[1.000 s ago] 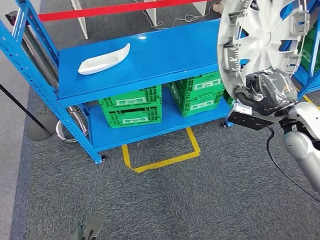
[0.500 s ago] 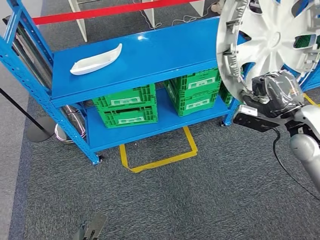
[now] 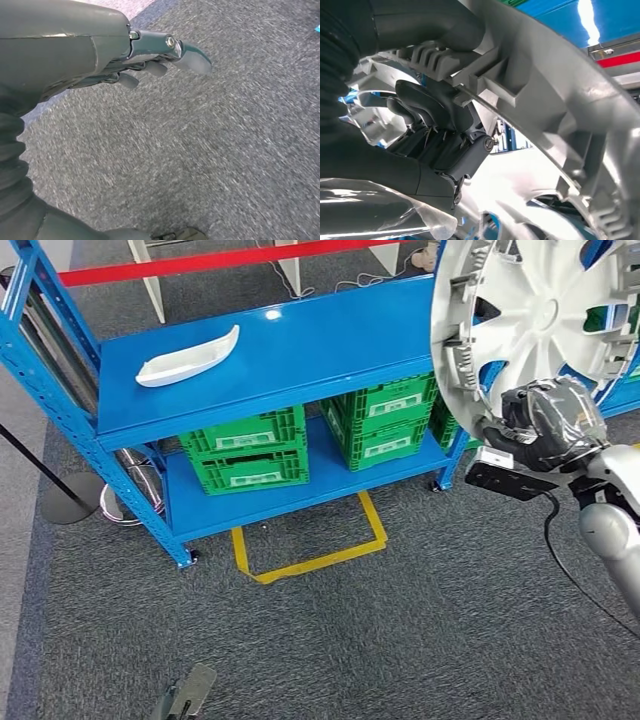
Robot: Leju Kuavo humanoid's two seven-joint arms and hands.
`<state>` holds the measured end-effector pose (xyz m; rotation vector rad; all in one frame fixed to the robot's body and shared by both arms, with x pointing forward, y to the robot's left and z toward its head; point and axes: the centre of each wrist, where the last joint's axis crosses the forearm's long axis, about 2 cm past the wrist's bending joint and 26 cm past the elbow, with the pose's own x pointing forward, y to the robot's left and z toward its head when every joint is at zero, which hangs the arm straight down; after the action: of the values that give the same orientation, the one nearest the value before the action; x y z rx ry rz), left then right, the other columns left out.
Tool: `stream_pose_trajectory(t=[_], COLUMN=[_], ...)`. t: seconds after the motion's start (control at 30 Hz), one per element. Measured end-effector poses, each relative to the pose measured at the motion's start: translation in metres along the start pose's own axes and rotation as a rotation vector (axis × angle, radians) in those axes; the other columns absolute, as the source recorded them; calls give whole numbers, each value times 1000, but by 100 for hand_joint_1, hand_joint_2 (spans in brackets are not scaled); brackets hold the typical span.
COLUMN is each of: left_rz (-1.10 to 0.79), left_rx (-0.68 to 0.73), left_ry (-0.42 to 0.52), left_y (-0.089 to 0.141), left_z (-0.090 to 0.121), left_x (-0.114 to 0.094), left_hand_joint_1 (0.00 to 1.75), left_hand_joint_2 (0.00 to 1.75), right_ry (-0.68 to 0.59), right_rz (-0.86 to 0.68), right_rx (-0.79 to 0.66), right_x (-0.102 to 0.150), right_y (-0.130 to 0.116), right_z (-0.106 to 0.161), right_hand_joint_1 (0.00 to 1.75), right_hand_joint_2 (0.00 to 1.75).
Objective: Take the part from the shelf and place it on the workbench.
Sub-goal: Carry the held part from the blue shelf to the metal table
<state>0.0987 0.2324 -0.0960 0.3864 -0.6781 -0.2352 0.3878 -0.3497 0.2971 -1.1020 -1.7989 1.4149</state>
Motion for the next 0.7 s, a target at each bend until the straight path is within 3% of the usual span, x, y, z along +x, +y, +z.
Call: stream_pose_trajectory(t=[0.7], left_rz=[3], left_rx=[-11], left_ry=[8], left_y=[-3], left_z=[3], left_x=[-3], left_hand_joint_1=[0], left_hand_joint_2=[175], right_ry=[15], right_rz=[-15], right_rx=[14], right_x=[-2], right_y=[2], right_z=[4], right_hand_joint_1=[175], right_hand_joint_2=[175])
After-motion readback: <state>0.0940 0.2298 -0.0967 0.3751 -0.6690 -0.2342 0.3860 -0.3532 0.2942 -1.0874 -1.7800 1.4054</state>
